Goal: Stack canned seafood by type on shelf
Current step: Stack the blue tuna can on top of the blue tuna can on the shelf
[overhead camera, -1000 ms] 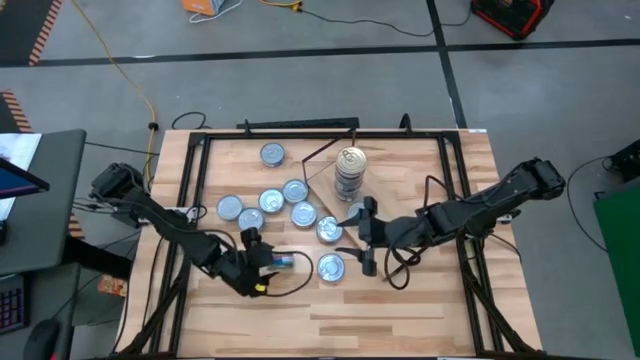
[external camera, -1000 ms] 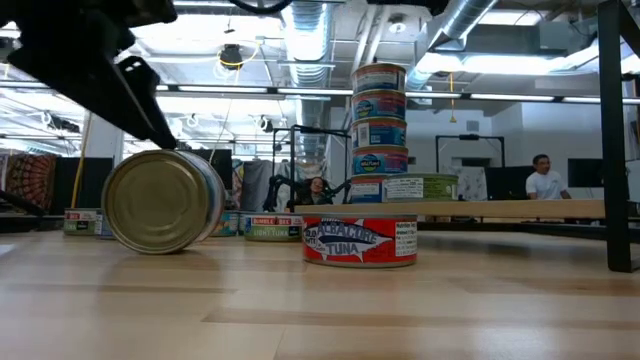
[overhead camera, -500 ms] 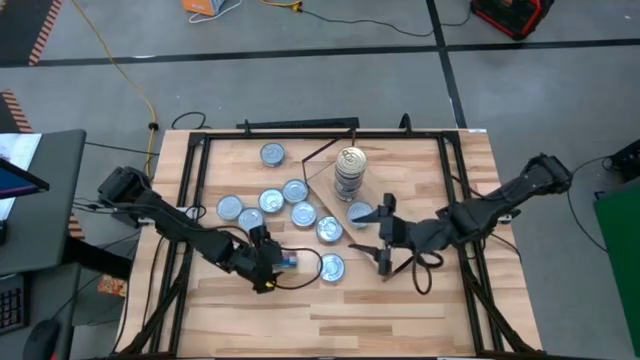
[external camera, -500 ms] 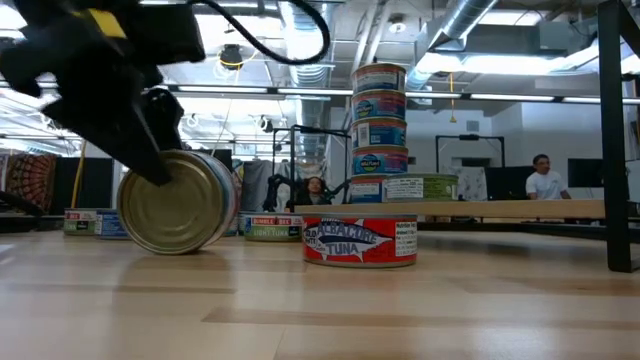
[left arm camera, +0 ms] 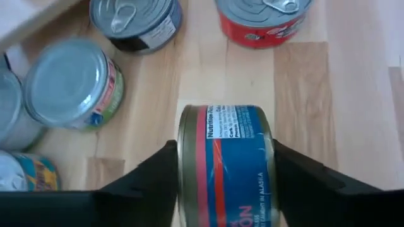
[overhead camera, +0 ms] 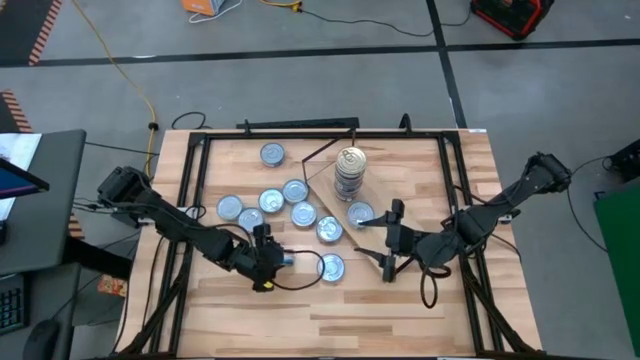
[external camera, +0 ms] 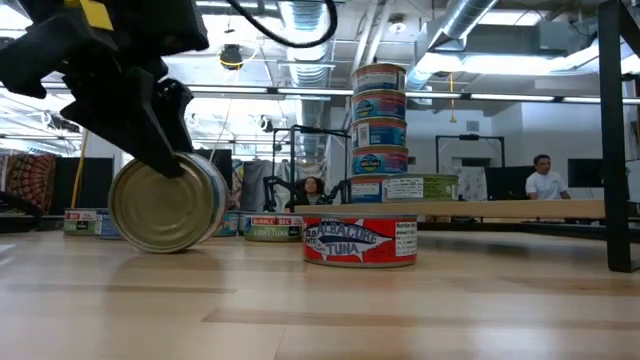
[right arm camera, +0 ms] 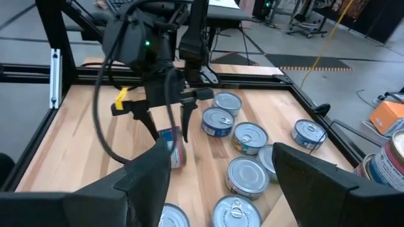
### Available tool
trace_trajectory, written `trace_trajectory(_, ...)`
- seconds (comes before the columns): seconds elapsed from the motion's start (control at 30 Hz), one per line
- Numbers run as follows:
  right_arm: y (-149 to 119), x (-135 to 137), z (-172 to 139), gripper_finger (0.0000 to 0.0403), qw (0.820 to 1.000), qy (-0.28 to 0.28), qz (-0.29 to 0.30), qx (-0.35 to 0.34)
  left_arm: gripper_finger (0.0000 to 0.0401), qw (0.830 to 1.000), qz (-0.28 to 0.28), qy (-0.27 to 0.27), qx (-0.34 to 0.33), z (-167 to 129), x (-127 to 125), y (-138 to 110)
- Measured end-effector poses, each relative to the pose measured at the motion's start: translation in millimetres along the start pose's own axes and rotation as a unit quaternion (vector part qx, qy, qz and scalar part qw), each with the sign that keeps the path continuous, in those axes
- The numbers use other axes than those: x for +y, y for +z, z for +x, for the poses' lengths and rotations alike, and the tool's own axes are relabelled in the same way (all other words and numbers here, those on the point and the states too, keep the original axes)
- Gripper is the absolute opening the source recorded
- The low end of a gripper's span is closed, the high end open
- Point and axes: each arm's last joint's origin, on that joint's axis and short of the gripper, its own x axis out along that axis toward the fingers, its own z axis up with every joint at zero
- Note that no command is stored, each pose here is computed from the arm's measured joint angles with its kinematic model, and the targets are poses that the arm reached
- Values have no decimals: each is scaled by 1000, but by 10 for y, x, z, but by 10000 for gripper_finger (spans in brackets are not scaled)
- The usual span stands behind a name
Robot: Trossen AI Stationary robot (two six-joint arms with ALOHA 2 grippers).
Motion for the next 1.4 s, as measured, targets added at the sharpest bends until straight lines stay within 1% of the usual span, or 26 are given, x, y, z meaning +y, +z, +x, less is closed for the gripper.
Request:
trace_trajectory(0.07, -2, -5, -1, 301, 1000, -6, 4, 0, 195, 1000, 22, 6, -3, -8, 0, 17)
trace_trajectory(0.2, -7, -11, 3, 301, 1000, -9, 6, 2, 194, 998, 59, 29, -22, -38, 2, 93)
trace_trajectory(0.37, -7, -11, 2, 301, 1000, -9, 0, 2, 194, 989, 112, 84, -54, -110, 10, 246)
trace_trajectory(0.47, -22, 15, 40, 301, 999, -21, -44, 2, 195, 978, 147, 118, -85, -181, 6, 402)
trace_trajectory(0.63, -150, 153, 235, 301, 987, -84, -132, 16, 196, 958, 203, 138, -150, -301, -22, 658)
trace_trajectory(0.77, -222, 248, 354, 301, 982, -88, -164, 21, 195, 941, 233, 147, -195, -453, 23, 777)
trace_trajectory(0.87, -250, 279, 393, 301, 980, -89, -179, 24, 197, 931, 244, 159, -222, -594, 130, 859)
trace_trajectory(0.9, -249, 275, 391, 301, 979, -98, -179, 24, 197, 927, 244, 167, -233, -640, 181, 895)
trace_trajectory(1.03, -168, 252, 285, 301, 969, -180, -170, 7, 197, 909, 257, 194, -264, -786, 433, 1022)
trace_trajectory(1.1, -110, 238, 210, 301, 968, -204, -145, -8, 197, 902, 266, 204, -273, -821, 576, 1072)
trace_trajectory(1.2, -78, 221, 106, 301, 972, -201, -121, -17, 199, 892, 283, 208, -284, -815, 778, 1133)
trace_trajectory(1.27, -66, 189, 69, 301, 973, -200, -116, -17, 199, 882, 297, 207, -302, -800, 898, 1185)
trace_trajectory(1.4, -32, 121, 9, 301, 973, -203, -104, -19, 200, 849, 321, 222, -355, -775, 1124, 1307)
